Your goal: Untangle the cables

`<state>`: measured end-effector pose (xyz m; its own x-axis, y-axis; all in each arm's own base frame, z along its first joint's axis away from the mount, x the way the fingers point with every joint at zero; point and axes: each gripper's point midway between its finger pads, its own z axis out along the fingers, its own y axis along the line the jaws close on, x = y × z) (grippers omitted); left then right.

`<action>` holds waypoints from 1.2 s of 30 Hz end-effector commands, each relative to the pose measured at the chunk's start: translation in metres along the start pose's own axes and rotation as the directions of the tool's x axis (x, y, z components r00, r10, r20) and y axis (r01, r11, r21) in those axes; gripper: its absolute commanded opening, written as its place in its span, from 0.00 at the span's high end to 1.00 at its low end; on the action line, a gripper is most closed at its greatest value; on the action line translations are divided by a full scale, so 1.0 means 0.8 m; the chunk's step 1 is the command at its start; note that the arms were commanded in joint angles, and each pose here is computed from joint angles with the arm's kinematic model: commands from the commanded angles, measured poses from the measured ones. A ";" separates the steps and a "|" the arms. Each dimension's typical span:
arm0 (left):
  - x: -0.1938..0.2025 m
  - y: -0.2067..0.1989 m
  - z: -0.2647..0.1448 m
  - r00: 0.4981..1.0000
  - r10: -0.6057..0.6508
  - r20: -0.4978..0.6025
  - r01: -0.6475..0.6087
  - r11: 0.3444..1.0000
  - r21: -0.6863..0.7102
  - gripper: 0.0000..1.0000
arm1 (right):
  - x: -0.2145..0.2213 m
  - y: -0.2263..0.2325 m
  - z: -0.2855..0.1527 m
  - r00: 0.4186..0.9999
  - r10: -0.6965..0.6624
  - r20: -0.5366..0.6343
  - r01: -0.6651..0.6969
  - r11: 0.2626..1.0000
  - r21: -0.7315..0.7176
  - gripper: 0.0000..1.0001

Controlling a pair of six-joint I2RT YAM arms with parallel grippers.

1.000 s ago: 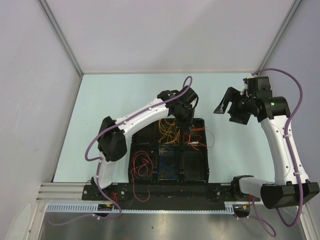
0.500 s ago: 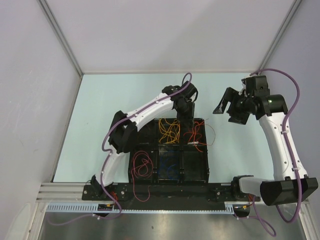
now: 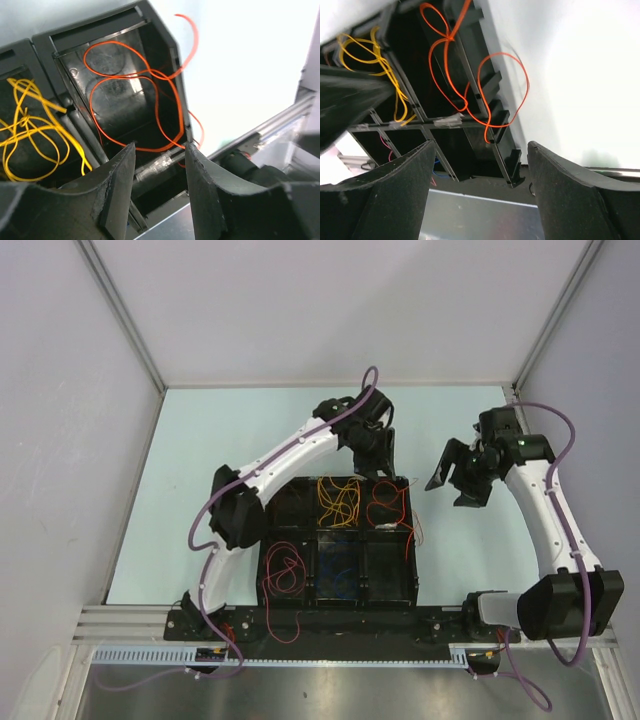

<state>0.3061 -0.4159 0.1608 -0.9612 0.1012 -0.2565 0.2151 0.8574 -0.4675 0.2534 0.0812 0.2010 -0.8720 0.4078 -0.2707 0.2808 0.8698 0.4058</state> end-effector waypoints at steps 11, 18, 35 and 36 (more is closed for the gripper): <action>-0.022 -0.007 -0.121 0.992 0.029 0.126 -0.038 0.997 0.067 0.50 | 0.046 0.014 0.082 0.980 0.000 -0.199 -0.025 0.992 -0.125 0.38; -0.015 0.007 -0.130 0.992 0.038 0.120 -0.043 0.998 0.037 0.50 | 0.057 0.010 0.108 0.973 0.025 -0.230 -0.047 0.994 -0.094 0.52; -0.004 0.030 -0.139 0.993 0.037 0.115 -0.037 0.999 0.000 0.51 | 0.064 0.003 0.126 0.972 0.039 -0.231 -0.056 0.996 -0.067 0.93; -0.003 0.031 -0.139 0.993 0.039 0.114 -0.039 0.999 -0.003 0.51 | 0.064 0.003 0.123 0.973 0.041 -0.226 -0.057 0.996 -0.066 0.98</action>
<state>0.2969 -0.3506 0.2230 -0.9438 0.0810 -0.3205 0.2275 0.8624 -0.4522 0.2461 0.1305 0.0968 -0.9329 0.3595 -0.0235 0.3068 0.8271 0.4709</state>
